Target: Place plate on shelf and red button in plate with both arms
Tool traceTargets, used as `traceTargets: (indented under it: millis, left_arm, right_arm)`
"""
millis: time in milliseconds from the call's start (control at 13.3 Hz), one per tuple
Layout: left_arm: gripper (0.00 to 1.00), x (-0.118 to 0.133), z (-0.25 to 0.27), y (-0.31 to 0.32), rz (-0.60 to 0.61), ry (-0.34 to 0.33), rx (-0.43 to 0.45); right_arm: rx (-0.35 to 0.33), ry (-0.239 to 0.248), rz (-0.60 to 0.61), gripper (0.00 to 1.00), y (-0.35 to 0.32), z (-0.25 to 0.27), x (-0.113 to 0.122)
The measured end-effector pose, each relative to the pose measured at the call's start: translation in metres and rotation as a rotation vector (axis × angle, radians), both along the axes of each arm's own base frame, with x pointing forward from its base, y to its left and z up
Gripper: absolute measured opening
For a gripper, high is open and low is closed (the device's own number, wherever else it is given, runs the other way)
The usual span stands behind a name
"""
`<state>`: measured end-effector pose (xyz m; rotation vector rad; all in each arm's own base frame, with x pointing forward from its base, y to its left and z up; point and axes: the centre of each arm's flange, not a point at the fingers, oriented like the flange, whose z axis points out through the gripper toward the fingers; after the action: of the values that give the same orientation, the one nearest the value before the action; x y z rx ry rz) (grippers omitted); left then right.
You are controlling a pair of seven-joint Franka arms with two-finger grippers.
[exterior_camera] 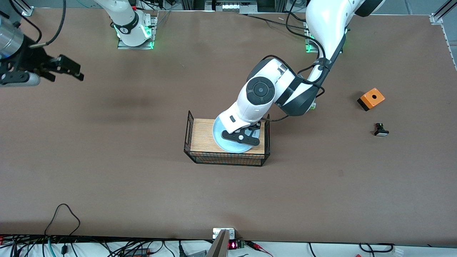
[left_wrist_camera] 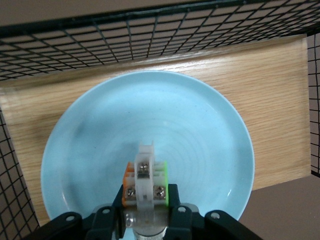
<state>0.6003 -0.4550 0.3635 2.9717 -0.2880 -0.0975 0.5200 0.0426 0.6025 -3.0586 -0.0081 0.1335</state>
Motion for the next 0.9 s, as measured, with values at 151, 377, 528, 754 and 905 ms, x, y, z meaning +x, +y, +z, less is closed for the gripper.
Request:
traceTargets:
  millis: [151, 377, 528, 754, 905]
  left_arm:
    - [0.34, -0.002, -0.005, -0.003, -0.004, 0.004, 0.003]
    - [0.43, -0.004, -0.016, -0.008, -0.029, -0.017, 0.040]
    - [0.63, -0.001, -0.016, -0.009, -0.032, -0.052, 0.035]
    - [0.93, 0.003, -0.008, -0.010, -0.027, -0.073, 0.021]
    - [1.00, 0.008, 0.012, -0.008, -0.022, -0.102, 0.009]
  right_arm:
    - [-0.003, 0.019, 0.010, 1.00, 0.004, 0.000, -0.003]
    - [-0.061, 0.020, 0.039, 1.00, 0.012, 0.000, -0.004]
    - [-0.075, 0.045, 0.038, 1.00, 0.009, -0.003, -0.006]
    - [-0.055, 0.187, 0.018, 1.00, -0.003, -0.014, -0.019]
    - [-0.027, 0.207, 0.007, 1.00, -0.006, -0.019, -0.013]
